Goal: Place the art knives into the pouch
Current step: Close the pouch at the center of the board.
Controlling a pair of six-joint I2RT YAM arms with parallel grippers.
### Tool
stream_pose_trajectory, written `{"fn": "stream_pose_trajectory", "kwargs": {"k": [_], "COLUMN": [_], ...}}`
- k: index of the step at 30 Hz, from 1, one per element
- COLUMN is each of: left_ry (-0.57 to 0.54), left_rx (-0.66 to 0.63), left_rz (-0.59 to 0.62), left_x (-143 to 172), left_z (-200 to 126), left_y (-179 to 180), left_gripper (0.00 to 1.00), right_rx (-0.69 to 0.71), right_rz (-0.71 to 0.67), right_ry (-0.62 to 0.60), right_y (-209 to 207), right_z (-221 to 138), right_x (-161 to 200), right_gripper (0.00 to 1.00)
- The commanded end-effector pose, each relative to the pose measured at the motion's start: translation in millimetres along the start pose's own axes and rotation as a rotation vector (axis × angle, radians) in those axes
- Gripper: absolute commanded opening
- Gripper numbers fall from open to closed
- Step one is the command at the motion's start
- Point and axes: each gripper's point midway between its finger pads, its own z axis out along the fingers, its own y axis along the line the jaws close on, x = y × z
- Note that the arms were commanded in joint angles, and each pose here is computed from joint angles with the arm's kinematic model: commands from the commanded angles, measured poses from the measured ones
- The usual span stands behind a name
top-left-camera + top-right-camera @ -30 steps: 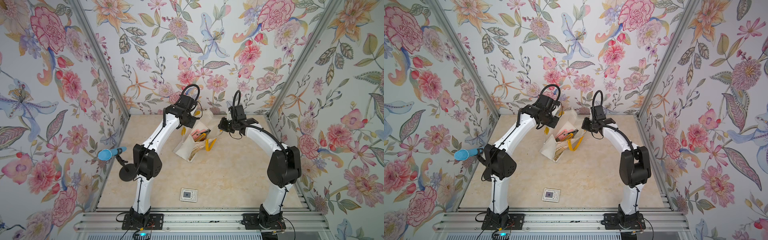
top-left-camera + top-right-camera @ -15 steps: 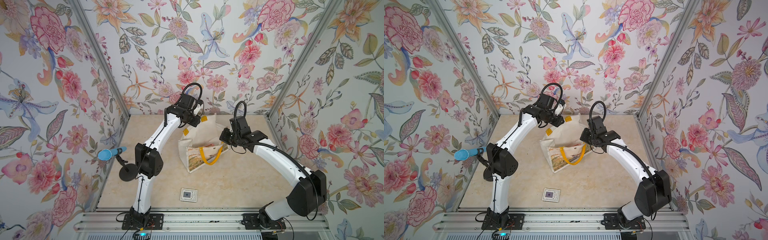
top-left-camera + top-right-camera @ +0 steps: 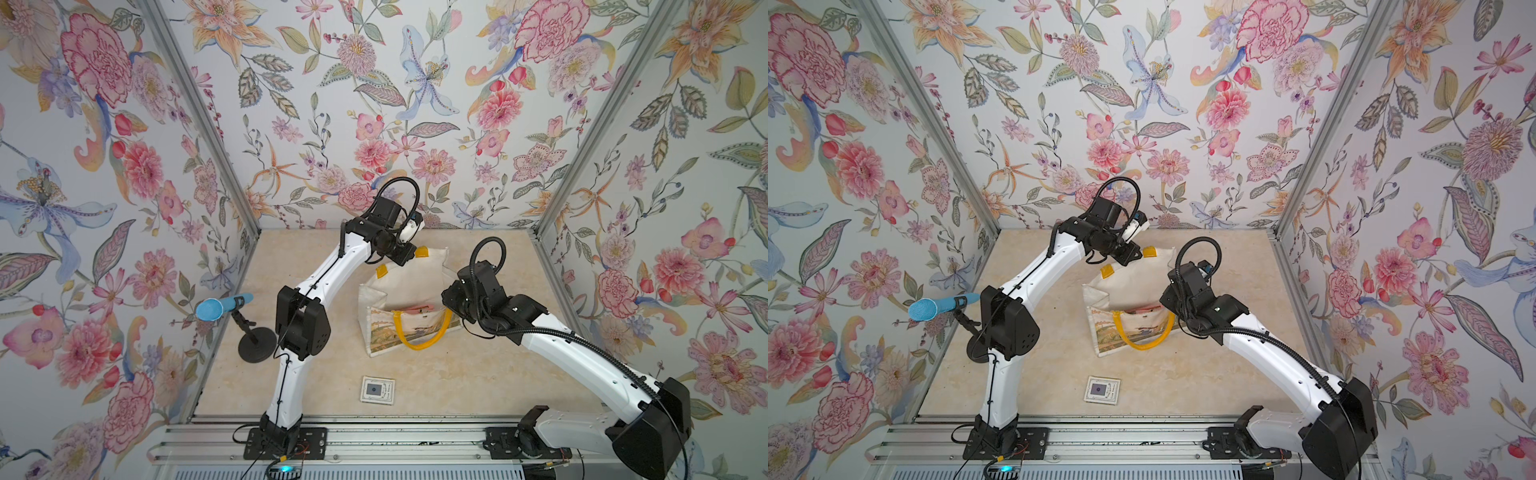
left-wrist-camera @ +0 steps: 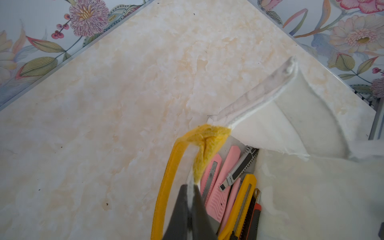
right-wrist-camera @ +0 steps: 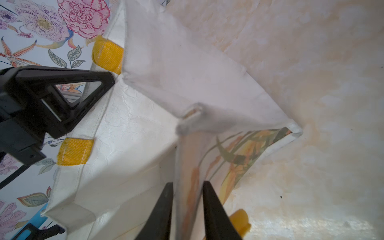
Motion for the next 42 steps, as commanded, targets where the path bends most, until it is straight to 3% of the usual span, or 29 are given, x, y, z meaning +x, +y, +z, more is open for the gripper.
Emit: {"fn": "stream_pose_trajectory", "kwargs": {"k": [1,9,19,24,26,31,36,42], "left_ry": [-0.031,-0.057,0.072,0.107,0.111,0.103,0.1,0.059], "left_rx": [0.089,0.154,0.131,0.114,0.104,0.1,0.12,0.139], "left_rz": [0.081,0.187,0.221,0.23,0.234,0.244,0.245,0.25], "left_x": [-13,-27,18,31,31,29,30,29], "left_z": [-4,-17,-22,-23,-23,-27,-31,-51], "left_y": [-34,-82,-103,-108,-109,-113,-117,-124], "left_gripper": [0.0,0.0,0.0,0.07,0.16,0.39,0.44,0.51], "right_rx": [-0.012,-0.033,-0.03,-0.035,-0.038,-0.065,-0.073,-0.057], "right_rz": [0.051,0.101,0.217,0.276,0.285,0.309,0.304,0.297], "right_ry": [-0.031,-0.115,-0.289,-0.347,-0.348,-0.343,-0.345,-0.337], "right_y": [0,-4,-22,-30,-29,-18,-13,-12], "right_z": [4,9,13,19,24,30,30,35], "right_x": [-1,-12,-44,-61,-63,-67,-71,-71], "right_gripper": [0.23,0.21,0.17,0.17,0.21,0.52,0.57,0.55]}}
